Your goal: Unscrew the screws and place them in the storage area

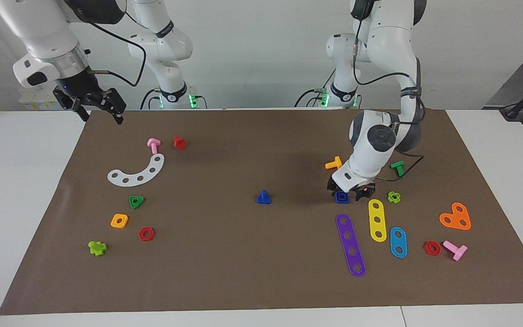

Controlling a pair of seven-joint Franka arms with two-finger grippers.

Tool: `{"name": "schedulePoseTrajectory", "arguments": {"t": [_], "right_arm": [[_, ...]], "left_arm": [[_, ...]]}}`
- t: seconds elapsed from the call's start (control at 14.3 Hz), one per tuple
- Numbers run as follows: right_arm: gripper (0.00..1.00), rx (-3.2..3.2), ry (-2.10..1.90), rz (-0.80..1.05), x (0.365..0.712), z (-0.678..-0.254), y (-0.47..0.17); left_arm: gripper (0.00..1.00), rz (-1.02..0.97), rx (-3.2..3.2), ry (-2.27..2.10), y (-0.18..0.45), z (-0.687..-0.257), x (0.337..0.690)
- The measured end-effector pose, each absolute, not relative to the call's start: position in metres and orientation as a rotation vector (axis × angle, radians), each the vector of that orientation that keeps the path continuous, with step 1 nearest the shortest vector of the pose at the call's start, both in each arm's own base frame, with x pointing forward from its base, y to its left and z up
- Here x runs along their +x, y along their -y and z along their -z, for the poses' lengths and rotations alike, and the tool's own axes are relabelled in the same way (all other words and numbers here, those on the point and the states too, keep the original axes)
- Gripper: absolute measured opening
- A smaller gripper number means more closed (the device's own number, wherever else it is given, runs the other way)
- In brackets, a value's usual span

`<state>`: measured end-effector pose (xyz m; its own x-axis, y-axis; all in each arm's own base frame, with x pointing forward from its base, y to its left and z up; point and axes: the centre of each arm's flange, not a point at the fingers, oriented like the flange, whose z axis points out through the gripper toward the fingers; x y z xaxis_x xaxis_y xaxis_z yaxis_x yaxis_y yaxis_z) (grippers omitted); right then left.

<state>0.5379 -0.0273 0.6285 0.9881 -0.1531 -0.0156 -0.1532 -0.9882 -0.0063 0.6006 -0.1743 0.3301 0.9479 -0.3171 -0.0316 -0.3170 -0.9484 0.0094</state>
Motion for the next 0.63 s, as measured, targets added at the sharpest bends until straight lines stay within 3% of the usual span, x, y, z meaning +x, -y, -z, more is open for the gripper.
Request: {"name": "schedulePoseTrajectory", "arguments": {"t": [0.35,0.63], "right_arm": [[1.0,-3.125,-0.241,-0.024,0.538,-0.629,0.027],[1.0,-3.125,-0.237,-0.023,0.538,-0.629,0.026]], "left_arm": [[1.0,-0.02,3.127,0.356,0.113,-0.4,0.611],[1.0,0.032,3.155,0.241,0.062,-0.462,0.596]]}}
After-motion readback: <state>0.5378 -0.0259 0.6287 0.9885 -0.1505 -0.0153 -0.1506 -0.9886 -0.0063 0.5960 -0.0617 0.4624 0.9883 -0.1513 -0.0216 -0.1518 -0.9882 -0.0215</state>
